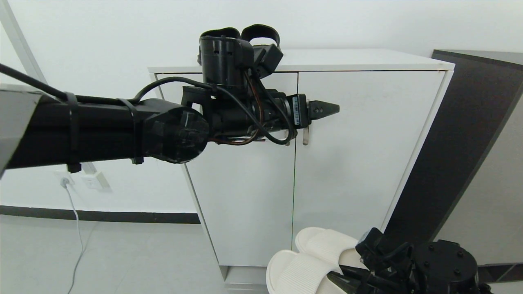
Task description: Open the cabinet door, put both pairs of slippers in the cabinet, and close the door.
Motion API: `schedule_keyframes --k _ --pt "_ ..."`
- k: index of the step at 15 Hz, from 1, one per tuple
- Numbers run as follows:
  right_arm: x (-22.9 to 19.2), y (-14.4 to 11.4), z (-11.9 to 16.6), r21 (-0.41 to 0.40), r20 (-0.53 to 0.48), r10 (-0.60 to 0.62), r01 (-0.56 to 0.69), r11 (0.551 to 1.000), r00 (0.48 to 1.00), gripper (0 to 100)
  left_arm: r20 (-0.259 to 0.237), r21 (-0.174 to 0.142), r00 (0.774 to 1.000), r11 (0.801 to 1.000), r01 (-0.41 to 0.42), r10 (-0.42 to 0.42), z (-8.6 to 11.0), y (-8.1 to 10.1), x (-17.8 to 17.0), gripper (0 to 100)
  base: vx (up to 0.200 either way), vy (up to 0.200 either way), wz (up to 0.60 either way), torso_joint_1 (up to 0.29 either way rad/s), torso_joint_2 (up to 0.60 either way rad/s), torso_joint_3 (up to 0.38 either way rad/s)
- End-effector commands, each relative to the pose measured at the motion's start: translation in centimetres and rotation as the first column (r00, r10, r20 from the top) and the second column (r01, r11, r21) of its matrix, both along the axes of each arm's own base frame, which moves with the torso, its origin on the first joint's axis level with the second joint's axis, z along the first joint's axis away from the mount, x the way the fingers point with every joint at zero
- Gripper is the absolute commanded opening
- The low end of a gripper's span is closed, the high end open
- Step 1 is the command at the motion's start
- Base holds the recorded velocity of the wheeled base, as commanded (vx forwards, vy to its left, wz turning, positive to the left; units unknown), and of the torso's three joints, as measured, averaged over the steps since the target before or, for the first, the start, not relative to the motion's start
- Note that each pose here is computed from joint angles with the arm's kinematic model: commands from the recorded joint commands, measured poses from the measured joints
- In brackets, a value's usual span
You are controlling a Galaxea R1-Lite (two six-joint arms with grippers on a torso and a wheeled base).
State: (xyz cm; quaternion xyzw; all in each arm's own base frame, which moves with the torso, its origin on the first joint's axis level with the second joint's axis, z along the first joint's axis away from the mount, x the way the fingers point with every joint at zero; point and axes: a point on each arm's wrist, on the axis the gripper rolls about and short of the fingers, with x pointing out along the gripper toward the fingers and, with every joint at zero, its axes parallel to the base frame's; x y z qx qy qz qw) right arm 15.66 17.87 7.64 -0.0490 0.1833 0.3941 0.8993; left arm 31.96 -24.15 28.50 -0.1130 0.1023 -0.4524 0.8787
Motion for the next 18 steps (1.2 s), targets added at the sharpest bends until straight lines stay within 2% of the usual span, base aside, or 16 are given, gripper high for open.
schedule_keyframes --k 1,7,8,11,14,18 --pt "0.0 0.0 0.0 0.000 0.000 0.000 0.000 1.000 1.000 0 -0.005 0.003 1.000 1.000 0.002 -0.002 -0.4 -0.5 0.7 100 0.000 0.000 0.00 0.000 0.00 0.000" --pt "0.1 0.1 -0.5 -0.014 -0.012 0.002 -0.002 1.000 1.000 0 -0.024 -0.004 1.000 1.000 0.010 -0.010 -0.9 -1.4 1.8 100 0.000 0.000 0.00 0.000 0.00 0.000" --pt "0.1 0.1 -0.5 -0.014 -0.012 0.002 -0.002 1.000 1.000 0 -0.024 -0.004 1.000 1.000 0.010 -0.010 -0.9 -1.4 1.8 0 0.000 0.000 0.00 0.000 0.00 0.000" --pt "0.0 0.1 -0.4 -0.001 -0.002 0.005 -0.005 1.000 1.000 0 -0.053 -0.020 0.999 1.000 0.006 -0.007 -0.8 -1.3 1.7 0 0.000 0.000 0.00 0.000 0.00 0.000" --pt "-0.1 0.0 -0.4 -0.005 -0.001 0.011 -0.011 1.000 1.000 0 -0.073 -0.006 0.997 1.000 0.006 -0.006 -1.3 -0.9 1.1 0 0.000 0.000 0.00 0.000 0.00 0.000" --pt "-0.8 0.1 -0.6 -0.014 -0.010 0.042 -0.042 0.999 0.999 0 -0.083 0.002 0.996 1.000 0.028 -0.027 -0.8 0.1 -1.3 0 0.000 0.000 0.00 0.000 0.00 0.000"
